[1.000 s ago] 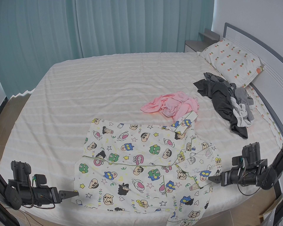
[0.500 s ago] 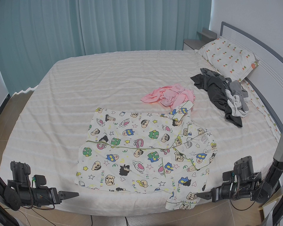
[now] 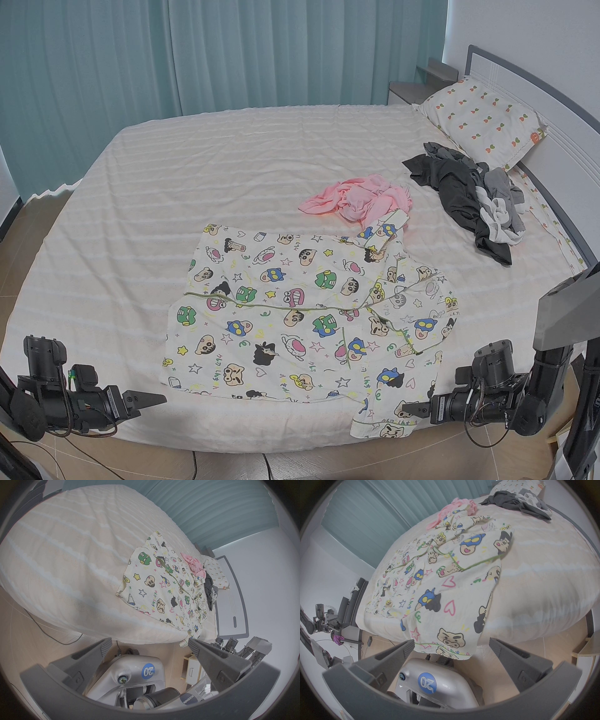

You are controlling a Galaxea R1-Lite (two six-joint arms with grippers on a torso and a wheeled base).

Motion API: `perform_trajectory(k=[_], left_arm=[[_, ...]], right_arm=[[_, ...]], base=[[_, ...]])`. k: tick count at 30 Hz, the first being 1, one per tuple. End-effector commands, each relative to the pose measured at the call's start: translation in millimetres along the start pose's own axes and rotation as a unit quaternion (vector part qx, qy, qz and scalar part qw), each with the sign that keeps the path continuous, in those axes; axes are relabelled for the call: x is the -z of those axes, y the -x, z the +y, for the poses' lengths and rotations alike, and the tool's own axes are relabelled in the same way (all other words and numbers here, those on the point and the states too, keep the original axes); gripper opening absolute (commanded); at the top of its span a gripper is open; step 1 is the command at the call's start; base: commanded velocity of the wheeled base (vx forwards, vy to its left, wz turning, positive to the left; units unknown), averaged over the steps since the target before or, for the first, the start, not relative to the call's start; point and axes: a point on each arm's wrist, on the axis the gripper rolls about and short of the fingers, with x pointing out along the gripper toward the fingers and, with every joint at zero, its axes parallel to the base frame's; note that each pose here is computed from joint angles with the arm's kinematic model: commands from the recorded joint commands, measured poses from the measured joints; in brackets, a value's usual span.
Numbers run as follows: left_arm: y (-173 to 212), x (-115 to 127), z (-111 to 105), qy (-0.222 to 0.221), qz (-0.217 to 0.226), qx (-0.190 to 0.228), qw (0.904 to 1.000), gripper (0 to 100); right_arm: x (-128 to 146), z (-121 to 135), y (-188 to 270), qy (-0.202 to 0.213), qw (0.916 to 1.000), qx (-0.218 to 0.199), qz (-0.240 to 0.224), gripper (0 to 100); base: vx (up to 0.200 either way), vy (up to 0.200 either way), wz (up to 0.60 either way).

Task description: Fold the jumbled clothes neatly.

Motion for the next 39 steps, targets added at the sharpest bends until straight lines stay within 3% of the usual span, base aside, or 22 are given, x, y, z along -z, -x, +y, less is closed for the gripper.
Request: perform_trajectory(k=[1,17,18,39], left_arm=[[-3.2,-1.8,2.0,0.005,0.005,-0.003,1.0,100],[-3.8,-2.5,2.5,0.005,0.004,-0.003,1.0,100],[-3.8,-2.5,2.5,0.005,0.004,-0.003,1.0,100],[-7.2,-1.3,4.9,0.011,0.014,-0.009,0.9998,100]], right_arm=[[3.0,-5.2,-12.1,-0.006,0.9999,0.008,0.013,100],[-11.8,3.1,-31.5,0.006,0.9999,0.001,-0.011,100],[-12.2,3.2,-31.7,0.006,0.9999,0.001,-0.012,0],[11.8,-9.2,1.4,0.005,0.9985,0.049,0.026,0]], base=[[0.0,0.0,0.0],[0.0,0.0,0.0],[0.0,0.0,0.0],[0.0,0.0,0.0]])
